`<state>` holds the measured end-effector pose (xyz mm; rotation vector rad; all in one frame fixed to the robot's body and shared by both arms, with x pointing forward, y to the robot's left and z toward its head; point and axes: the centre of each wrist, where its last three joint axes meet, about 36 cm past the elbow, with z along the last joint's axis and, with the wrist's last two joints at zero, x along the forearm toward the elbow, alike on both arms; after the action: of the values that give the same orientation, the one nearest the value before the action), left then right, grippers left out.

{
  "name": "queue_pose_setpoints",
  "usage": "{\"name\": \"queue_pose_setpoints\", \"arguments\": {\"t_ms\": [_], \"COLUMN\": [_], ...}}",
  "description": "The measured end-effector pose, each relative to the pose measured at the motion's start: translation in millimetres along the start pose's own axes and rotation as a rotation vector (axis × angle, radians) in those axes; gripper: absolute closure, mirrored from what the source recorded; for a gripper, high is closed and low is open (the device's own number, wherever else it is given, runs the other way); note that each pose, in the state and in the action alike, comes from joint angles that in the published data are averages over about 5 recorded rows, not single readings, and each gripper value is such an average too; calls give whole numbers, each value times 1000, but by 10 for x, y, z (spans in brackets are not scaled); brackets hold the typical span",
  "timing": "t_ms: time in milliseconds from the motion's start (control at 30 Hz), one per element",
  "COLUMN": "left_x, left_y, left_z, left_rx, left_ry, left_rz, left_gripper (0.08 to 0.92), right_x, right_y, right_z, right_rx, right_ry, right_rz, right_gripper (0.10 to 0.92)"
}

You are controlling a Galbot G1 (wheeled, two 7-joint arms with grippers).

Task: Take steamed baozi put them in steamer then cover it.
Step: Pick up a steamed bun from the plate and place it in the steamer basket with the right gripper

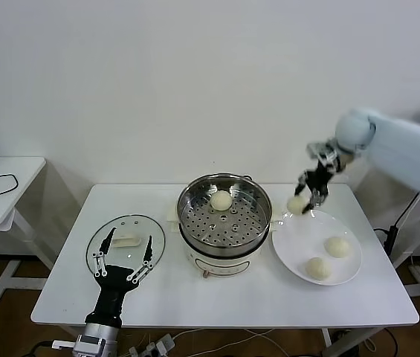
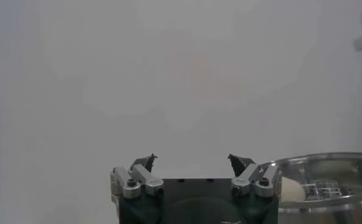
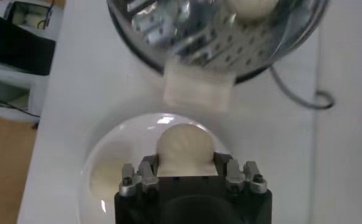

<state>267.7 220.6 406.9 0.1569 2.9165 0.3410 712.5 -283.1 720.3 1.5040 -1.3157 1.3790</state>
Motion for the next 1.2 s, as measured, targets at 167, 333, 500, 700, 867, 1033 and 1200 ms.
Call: {"name": "queue_pose_setpoints", "arguments": {"t_ms": [167, 333, 500, 700, 867, 1033, 1200], "left_x": [4, -6, -15, -15, -9, -8, -4], "left_y": [-1, -25, -56, -36, -17, -18, -8], "left_z": [10, 39, 49, 69, 77, 86, 89], "left_rx": [1, 7, 16, 10, 6, 6, 5], "left_ry": [0, 6, 8, 11, 10, 12, 13], "left_rz": [-3, -6, -9, -13, -15, -16, -20], "left_gripper": [177, 177, 177, 177, 177, 177, 177], "right_x": [50, -140, -453, -881, -1182, -1401, -1567], "right_y": [-136, -228, -283, -302, -287, -270, -253], "right_z": [-607, -1171, -1630, -2001, -2179, -2278, -2298], "right_rx": [64, 103, 126, 138, 145, 147, 142], "right_ry": [-23, -37, -30, -13, -5, -5, -4], "right_rz": [-7, -15, -23, -22, -22, -18, -11], "right_gripper": [386, 386, 386, 386, 386, 386, 379]}}
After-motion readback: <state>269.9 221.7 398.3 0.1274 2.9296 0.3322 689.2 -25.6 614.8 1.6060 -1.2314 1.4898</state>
